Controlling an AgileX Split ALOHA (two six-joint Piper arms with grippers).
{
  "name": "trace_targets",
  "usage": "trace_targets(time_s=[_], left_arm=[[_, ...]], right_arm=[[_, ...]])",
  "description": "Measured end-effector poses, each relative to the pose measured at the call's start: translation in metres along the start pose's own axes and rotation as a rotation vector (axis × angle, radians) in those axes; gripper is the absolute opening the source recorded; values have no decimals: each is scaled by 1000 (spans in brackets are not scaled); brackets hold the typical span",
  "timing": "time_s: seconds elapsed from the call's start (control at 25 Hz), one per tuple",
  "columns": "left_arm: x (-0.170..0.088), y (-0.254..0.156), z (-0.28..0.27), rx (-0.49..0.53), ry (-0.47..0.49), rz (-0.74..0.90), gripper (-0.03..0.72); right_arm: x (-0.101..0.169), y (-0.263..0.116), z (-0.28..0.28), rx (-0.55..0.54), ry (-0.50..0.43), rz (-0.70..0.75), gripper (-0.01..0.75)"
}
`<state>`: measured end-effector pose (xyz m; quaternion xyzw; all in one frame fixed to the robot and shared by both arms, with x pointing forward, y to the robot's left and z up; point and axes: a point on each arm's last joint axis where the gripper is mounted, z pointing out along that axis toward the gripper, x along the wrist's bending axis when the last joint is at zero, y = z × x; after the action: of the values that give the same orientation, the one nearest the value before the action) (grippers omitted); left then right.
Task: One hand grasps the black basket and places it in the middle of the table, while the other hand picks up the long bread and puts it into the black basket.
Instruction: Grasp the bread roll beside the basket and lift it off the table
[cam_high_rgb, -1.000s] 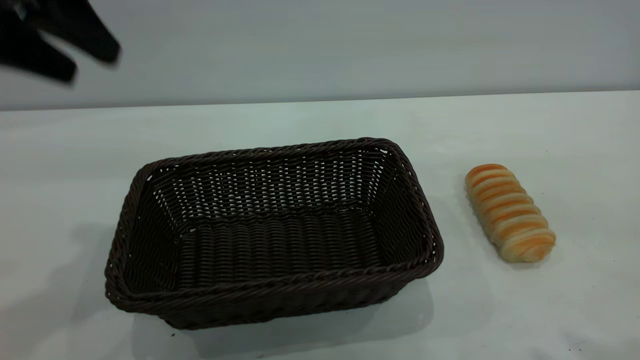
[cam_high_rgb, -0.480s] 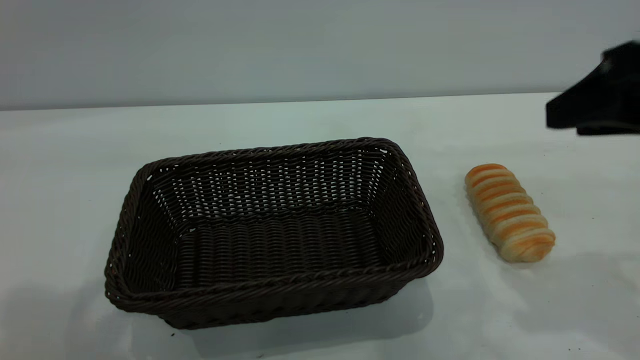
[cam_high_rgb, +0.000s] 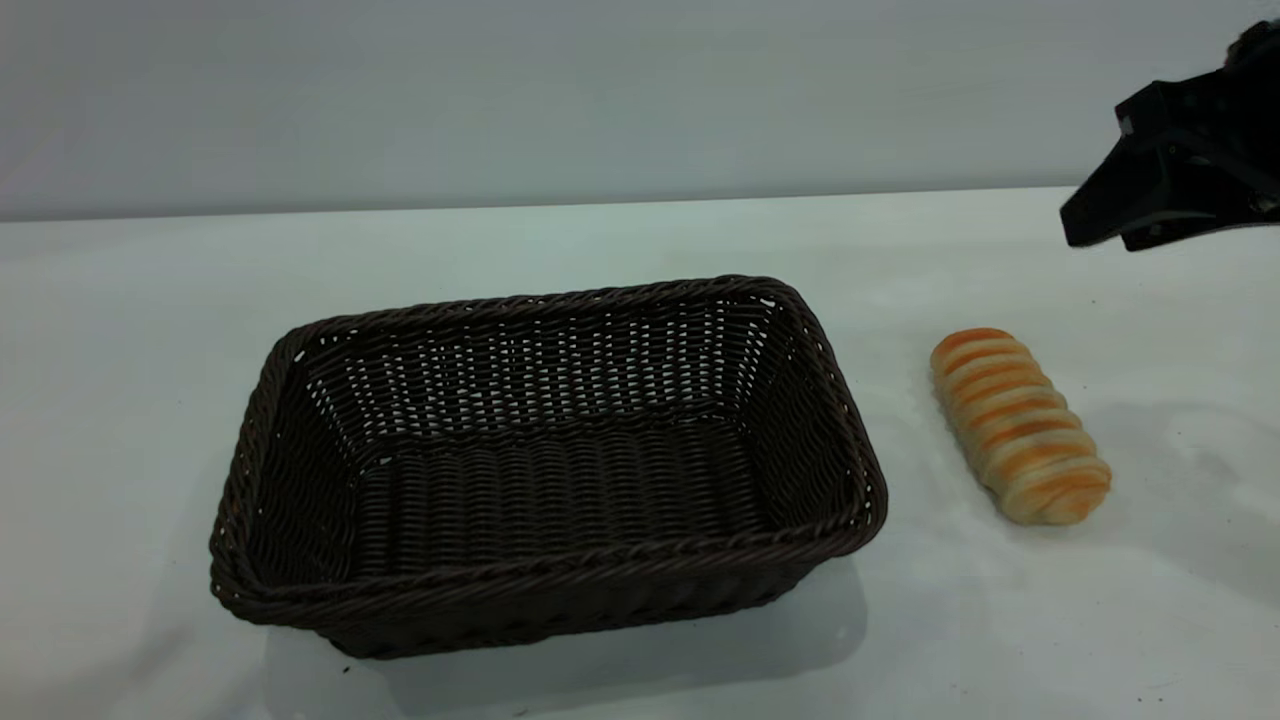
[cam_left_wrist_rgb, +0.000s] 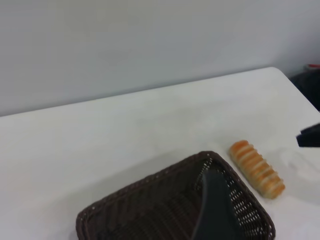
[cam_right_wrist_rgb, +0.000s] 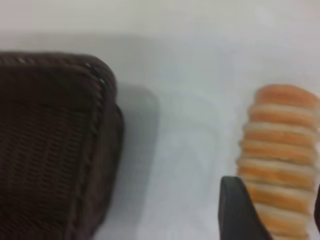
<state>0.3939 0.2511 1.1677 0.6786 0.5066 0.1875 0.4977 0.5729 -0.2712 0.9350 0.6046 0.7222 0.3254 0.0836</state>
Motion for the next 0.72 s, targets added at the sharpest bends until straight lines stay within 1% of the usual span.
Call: trace_targets(time_s=[0.12,0.24,0.32,0.48,0.72], left_arm=[[-1,-3,0,25,-11,0,576],[-1,-4,0,37,-17,5,576],[-2,-4,0,37,-23,13,576],[-3,-4,0,34,-36,25,575],[-3,-4,0,41,-40,27,576]], right_arm=[[-8,5,11,103,-28,-14,356],[-14,-3,32,221,-66,-40,356],[-11,-12,48,269,-80,-72,356],[-3,-21,72,292,-97,-120,356],[-9,-17,96,317,-85,-119,356]])
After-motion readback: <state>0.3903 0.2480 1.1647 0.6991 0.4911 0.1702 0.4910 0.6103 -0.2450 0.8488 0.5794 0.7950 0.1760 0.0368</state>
